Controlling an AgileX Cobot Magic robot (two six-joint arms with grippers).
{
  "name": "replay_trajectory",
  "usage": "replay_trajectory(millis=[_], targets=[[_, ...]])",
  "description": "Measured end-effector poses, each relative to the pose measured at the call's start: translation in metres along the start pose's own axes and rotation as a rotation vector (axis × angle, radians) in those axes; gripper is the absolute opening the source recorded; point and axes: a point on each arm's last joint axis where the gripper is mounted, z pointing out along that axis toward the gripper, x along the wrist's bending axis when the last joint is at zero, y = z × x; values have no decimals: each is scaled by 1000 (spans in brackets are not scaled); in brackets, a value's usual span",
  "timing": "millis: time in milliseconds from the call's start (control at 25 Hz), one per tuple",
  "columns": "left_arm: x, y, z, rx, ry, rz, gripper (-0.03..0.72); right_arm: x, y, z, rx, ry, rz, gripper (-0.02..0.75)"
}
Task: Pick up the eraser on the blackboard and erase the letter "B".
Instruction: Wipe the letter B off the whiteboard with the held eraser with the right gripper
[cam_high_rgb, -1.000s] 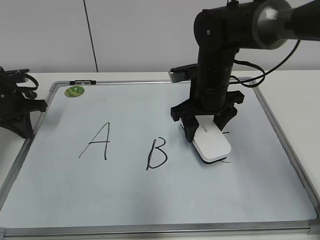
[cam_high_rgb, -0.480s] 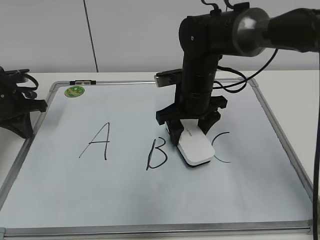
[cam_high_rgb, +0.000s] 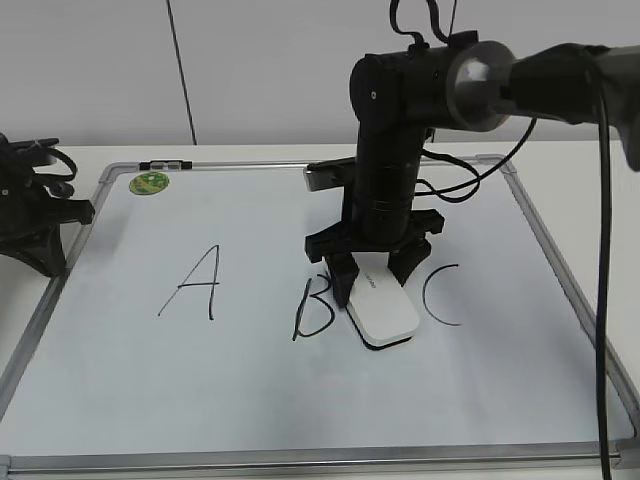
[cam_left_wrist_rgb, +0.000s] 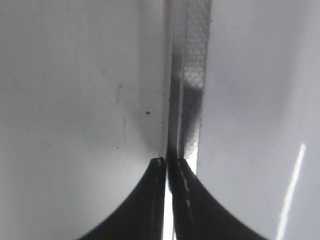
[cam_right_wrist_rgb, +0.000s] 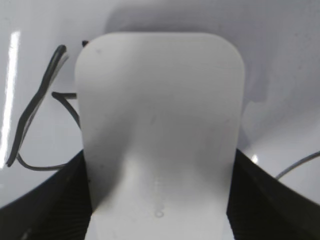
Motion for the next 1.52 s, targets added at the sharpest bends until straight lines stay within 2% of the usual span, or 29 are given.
replay_trajectory(millis=[400,760,920,1240,1520], targets=[[0,0,0,0,0,0,15,2,0,1,8,13,-6,533],[0,0,0,0,0,0,18,41,-5,10,24,-36,-119,533],[0,0,0,0,4,6,21,66,-11,14,31,-39,-175,533],[0,0,0,0,9,9,28,100,-21,18,44,-10,-239,533],[0,0,0,0,9,9,29,104,-23,20,46,-20,-247,533]])
